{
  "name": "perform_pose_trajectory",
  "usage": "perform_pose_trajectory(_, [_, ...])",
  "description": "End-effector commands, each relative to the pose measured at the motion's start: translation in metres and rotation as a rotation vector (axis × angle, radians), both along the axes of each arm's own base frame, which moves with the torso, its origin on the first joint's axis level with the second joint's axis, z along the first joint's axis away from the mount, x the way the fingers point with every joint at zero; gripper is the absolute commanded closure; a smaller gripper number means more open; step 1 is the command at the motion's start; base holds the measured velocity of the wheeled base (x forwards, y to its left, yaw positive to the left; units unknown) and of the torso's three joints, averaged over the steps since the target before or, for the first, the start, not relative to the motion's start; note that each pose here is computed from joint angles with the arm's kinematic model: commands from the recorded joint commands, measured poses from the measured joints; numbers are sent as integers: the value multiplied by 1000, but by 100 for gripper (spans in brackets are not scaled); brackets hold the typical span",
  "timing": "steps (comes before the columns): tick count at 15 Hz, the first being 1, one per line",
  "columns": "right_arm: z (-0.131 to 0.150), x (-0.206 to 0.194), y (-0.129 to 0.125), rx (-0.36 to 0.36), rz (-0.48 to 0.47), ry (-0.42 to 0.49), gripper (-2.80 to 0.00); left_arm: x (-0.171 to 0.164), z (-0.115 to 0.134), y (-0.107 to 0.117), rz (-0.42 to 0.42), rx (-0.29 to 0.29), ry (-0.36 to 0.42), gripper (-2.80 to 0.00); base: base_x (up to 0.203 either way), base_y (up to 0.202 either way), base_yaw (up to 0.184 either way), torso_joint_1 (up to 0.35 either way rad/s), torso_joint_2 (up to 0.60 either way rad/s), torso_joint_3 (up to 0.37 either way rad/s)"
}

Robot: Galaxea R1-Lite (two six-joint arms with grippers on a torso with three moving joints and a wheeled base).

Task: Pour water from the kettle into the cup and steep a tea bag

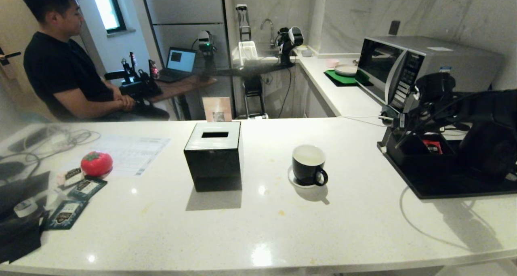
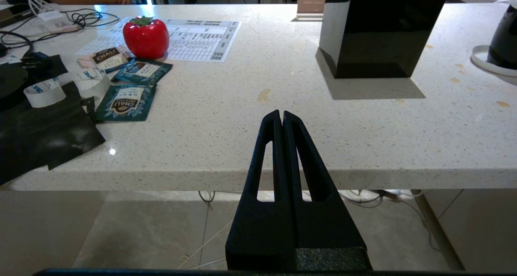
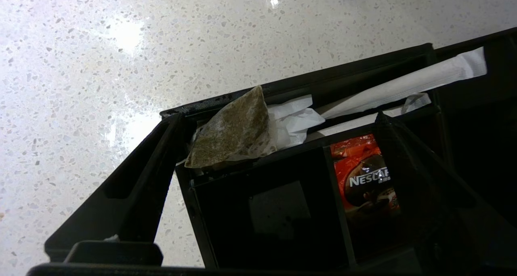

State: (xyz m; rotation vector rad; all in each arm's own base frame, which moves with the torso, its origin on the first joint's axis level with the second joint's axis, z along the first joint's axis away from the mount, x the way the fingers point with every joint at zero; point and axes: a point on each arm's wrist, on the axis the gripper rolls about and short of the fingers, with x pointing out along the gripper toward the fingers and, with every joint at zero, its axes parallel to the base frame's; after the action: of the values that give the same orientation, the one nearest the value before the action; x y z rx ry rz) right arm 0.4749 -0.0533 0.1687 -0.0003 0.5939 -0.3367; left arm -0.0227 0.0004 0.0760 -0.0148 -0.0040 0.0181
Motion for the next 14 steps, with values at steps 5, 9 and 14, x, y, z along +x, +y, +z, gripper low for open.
perform_pose_trajectory(5, [-3, 1, 0, -1, -3, 4, -280, 0, 0, 0, 0, -1, -1, 0, 0, 0, 0, 0, 0, 0])
perform_pose_trajectory(9, [-2, 1, 0, -1, -3, 1, -280, 0, 0, 0, 0, -1, 0, 0, 0, 0, 0, 0, 0, 0])
perform_pose_trajectory(14, [-2, 1, 0, -3, -2, 1, 0, 0, 0, 0, 0, -1, 1, 0, 0, 0, 0, 0, 0, 0])
